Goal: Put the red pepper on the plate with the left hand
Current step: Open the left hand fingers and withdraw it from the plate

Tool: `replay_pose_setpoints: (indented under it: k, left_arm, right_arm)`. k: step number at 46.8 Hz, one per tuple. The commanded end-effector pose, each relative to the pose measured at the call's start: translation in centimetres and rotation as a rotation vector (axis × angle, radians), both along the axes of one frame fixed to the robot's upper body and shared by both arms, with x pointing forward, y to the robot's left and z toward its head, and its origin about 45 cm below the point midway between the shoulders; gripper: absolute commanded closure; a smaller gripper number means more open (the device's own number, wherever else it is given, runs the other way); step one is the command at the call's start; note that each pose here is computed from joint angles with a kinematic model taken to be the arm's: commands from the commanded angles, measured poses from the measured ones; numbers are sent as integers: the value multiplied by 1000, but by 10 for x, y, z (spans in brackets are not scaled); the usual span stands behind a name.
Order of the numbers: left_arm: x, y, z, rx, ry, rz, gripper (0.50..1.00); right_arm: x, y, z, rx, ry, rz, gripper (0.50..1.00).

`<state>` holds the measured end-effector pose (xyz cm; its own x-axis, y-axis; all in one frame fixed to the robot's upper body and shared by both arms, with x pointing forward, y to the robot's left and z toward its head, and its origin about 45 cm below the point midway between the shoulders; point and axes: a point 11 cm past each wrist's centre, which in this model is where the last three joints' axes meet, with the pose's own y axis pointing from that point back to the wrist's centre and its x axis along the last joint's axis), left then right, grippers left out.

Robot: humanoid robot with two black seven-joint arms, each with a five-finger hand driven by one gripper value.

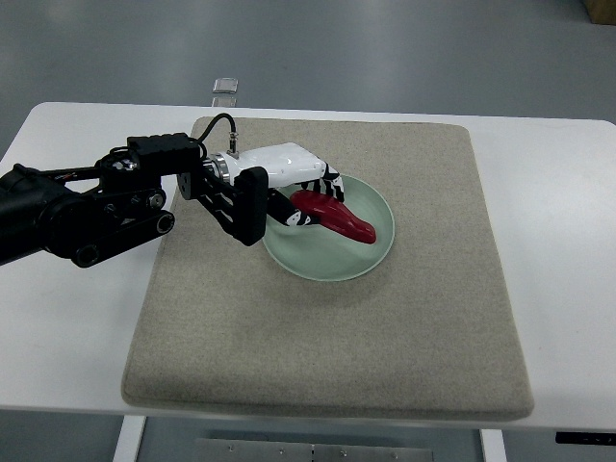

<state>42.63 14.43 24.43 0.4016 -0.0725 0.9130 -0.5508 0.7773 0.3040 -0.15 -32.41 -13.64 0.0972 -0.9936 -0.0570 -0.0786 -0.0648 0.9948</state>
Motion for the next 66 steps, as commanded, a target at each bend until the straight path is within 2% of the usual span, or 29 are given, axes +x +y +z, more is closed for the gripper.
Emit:
replay_pose_setpoints:
  k: [1, 2, 4, 6, 8, 10, 15, 17, 23, 30, 36, 41, 50, 60, 66]
  left_arm:
    - [0, -1, 1, -7, 2, 0, 988]
    - [0, -1, 1, -7, 2, 0, 986]
    - [0, -2, 1, -10, 0, 1, 948]
    - [1, -2, 2, -13, -1, 3, 879]
    - [1, -1, 2, -16, -3, 4, 789]
    - [1, -2, 3, -20, -9, 4, 733]
    - [1, -4, 5, -32, -23, 5, 649]
    - [1, -4, 5, -32, -23, 5, 643]
    - [1, -4, 4, -38, -19, 8, 581]
    - [1, -3, 4, -69, 0, 26, 566]
    - [10, 0, 20, -222, 15, 107, 536]
    - [25, 12, 38, -411, 49, 234, 510]
    - [53, 52, 59, -753, 132, 507, 510]
    - [71, 99, 56, -1075, 235, 808, 510]
    - [74, 122, 46, -1166, 275, 924, 510]
  right_arm:
    - [0, 0, 0, 0, 0, 0, 568]
    - [0, 0, 0, 0, 0, 0, 568]
    - [0, 0, 0, 0, 0, 0, 568]
    - [0, 0, 0, 0, 0, 1, 568]
    - [0, 0, 0, 0, 0, 1, 568]
    - [0, 0, 0, 0, 0, 1, 568]
    - [0, 0, 0, 0, 0, 1, 568]
    - [0, 0, 0, 0, 0, 0, 568]
    - [0, 0, 0, 0, 0, 0, 568]
    - [0, 0, 0, 0, 0, 1, 568]
    - [0, 0, 0, 0, 0, 1, 568]
    - [0, 0, 0, 0, 0, 0, 568]
    - [0, 0, 0, 0, 0, 1, 568]
    - [0, 0, 0, 0, 0, 0, 568]
    - [0, 0, 0, 0, 0, 1, 568]
